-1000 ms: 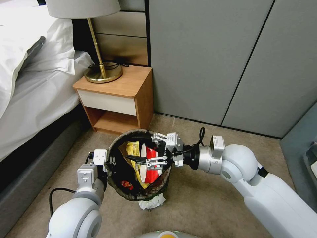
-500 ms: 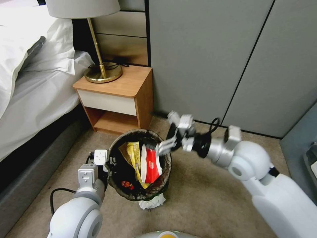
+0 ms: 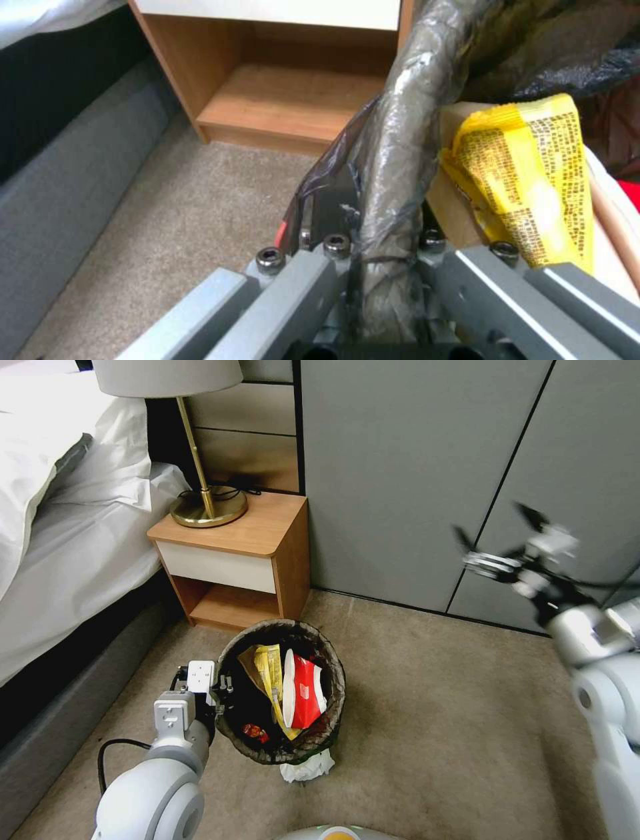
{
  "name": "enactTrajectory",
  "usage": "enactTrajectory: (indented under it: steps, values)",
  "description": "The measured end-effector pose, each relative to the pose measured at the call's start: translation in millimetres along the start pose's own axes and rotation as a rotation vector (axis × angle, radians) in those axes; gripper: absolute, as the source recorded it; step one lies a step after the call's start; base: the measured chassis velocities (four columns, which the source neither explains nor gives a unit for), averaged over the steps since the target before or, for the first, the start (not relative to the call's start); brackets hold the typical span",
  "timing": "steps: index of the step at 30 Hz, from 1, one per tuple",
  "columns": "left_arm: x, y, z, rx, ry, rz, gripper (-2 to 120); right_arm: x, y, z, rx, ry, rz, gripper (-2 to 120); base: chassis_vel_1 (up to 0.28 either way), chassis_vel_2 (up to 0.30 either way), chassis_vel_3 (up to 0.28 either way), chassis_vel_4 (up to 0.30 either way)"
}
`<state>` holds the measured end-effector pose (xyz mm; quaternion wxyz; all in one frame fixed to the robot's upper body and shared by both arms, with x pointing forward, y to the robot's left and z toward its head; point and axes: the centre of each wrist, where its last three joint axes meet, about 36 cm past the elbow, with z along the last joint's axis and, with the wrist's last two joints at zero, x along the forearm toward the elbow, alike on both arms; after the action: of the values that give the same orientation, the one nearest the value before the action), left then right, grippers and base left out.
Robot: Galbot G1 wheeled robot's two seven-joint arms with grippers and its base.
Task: Pick up the trash bin, then pick up the garbage from the floor and place it into the trash bin.
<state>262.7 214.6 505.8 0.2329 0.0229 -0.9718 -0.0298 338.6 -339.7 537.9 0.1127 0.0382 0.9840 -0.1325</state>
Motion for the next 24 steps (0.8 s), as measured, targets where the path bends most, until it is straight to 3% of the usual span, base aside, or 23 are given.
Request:
enactTrajectory:
  steps: [2,6,11,13,24]
  values:
    - [0,0.0,-0.1,-0.002,0.000,0.000,0,10,7,18,0.008,0.086,0.205,100,0.000,0.000,0.000,0.000]
    - [0,0.1,0.1,-0.003,0.000,0.001,0,15,14,41,0.084,0.096,0.335,100,0.000,0.000,0.000,0.000]
    - [0,0.3,1.0,-0.007,0.004,-0.001,0,27,36,55,0.093,0.146,0.336,100,0.000,0.000,0.000,0.000]
    - [1,-0.4,1.9,-0.004,0.008,-0.006,0,38,57,69,0.091,0.187,0.334,100,0.000,0.000,0.000,0.000]
    - [-1,-1.3,3.1,-0.005,0.010,-0.013,0,51,74,78,0.059,0.186,0.298,100,0.000,0.000,0.000,0.000]
